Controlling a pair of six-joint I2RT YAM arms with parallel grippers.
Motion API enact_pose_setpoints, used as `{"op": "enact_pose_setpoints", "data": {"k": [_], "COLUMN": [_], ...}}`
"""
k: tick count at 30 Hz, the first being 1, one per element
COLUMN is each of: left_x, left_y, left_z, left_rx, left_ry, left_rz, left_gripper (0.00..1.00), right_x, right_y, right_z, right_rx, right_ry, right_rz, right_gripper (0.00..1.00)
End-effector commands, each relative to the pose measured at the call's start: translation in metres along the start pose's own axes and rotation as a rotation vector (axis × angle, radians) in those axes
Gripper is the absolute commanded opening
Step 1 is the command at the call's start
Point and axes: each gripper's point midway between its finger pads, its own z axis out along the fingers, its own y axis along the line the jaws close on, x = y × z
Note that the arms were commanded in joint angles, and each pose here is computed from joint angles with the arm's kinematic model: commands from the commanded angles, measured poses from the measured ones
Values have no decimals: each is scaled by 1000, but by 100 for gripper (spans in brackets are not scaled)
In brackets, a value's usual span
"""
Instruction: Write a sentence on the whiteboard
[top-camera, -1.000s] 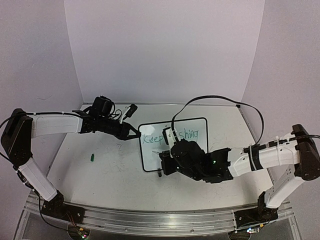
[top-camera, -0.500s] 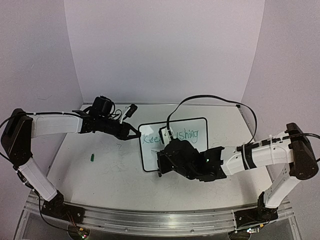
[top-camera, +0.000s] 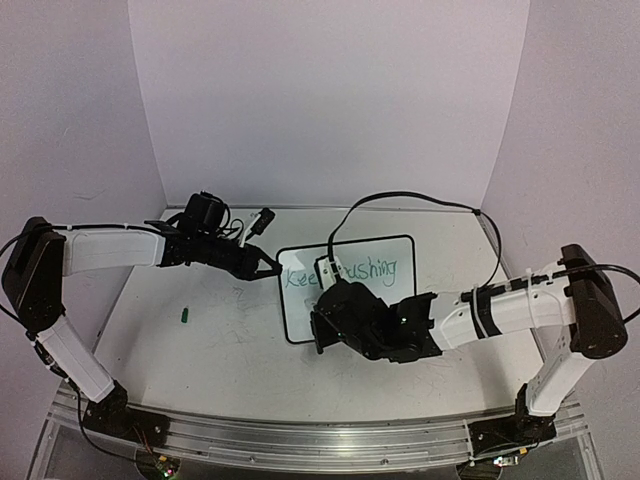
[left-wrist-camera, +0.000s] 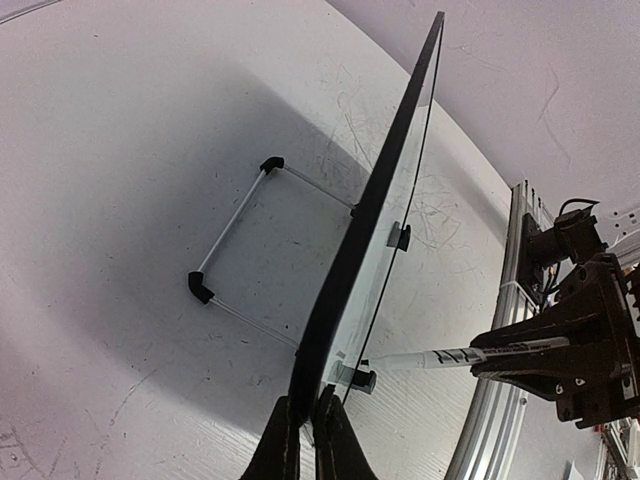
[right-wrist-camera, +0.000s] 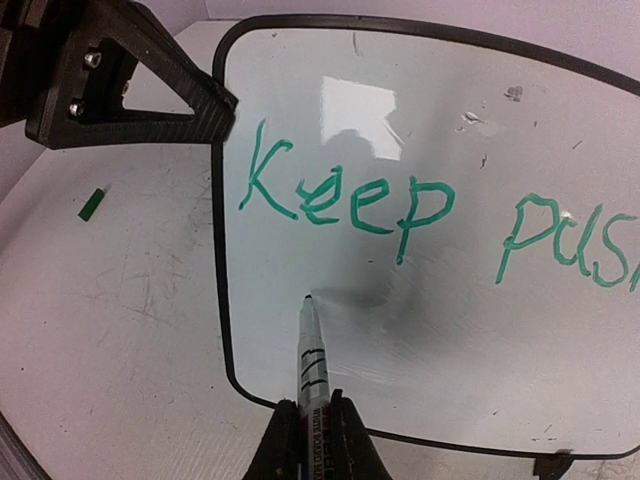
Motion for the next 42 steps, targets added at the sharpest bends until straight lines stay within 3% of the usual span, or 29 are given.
{"op": "enact_pose_setpoints", "data": {"k": [1,23,42], "left_x": [-23,-23,-23], "left_y": [0,1,0], "left_z": [-12,-11,-11], "left_rx": [-59,-61,-57], "left_ry": [-53,-53,-53], "left_rz": [46,47,45], "left_gripper": [0,0,0], "right_x": [-14,1,51], "right_y": [3,6,-1], "right_z": [1,10,17], "right_rx": [28,36,29], "right_ry": [-31,35,176], "right_rz": [20,-15,-19], "right_gripper": [0,0,0]}}
